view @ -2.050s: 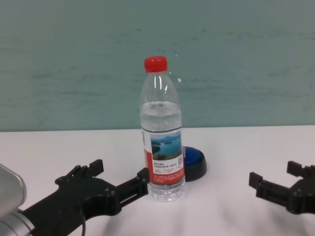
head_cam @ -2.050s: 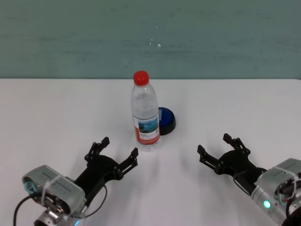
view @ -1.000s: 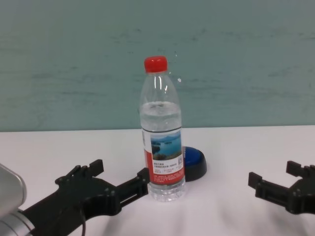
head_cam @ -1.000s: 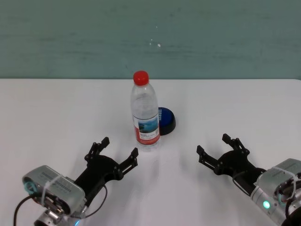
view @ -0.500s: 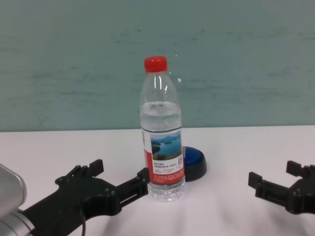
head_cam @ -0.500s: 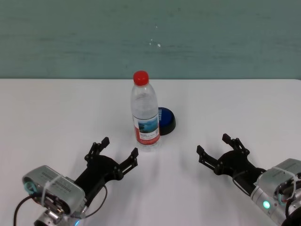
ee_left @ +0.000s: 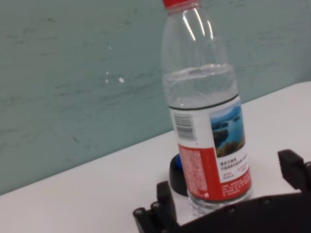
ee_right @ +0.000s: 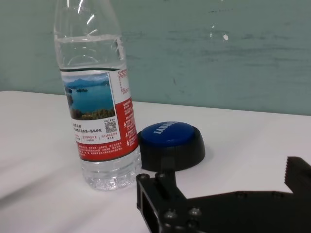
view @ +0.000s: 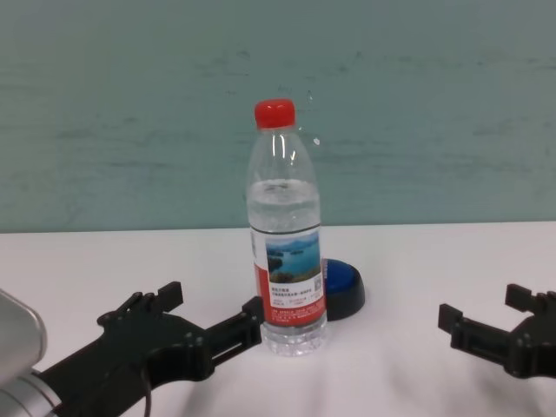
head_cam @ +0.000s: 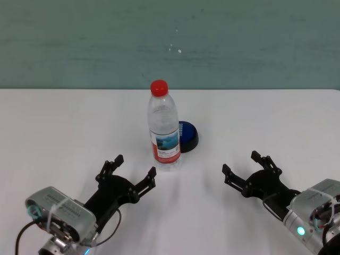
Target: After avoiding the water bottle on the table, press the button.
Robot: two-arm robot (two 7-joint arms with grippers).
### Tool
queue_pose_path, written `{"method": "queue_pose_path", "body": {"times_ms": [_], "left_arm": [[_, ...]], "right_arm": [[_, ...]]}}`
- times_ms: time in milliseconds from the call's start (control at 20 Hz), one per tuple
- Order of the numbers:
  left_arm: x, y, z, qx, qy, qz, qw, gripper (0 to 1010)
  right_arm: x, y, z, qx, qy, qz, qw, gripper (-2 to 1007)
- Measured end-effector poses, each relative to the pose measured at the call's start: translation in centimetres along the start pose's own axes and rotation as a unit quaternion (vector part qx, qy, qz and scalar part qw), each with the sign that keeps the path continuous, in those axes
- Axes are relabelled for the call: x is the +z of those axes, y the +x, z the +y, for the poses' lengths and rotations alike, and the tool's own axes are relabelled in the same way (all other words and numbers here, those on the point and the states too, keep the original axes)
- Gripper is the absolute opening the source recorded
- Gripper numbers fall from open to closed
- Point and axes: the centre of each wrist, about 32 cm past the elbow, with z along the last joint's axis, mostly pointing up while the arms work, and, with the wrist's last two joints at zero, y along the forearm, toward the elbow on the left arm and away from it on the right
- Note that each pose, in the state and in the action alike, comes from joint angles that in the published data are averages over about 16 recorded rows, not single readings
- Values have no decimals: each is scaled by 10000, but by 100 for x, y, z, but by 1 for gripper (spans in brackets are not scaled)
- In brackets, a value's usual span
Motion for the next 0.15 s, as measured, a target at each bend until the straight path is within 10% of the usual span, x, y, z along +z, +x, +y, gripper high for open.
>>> {"method": "queue_pose_path", "body": {"times_ms": [150], "left_arm": [[0, 0, 0, 0, 0, 0, 10000, 1000]], "right_arm": [[0, 0, 0, 0, 0, 0, 10000, 1003]]}}
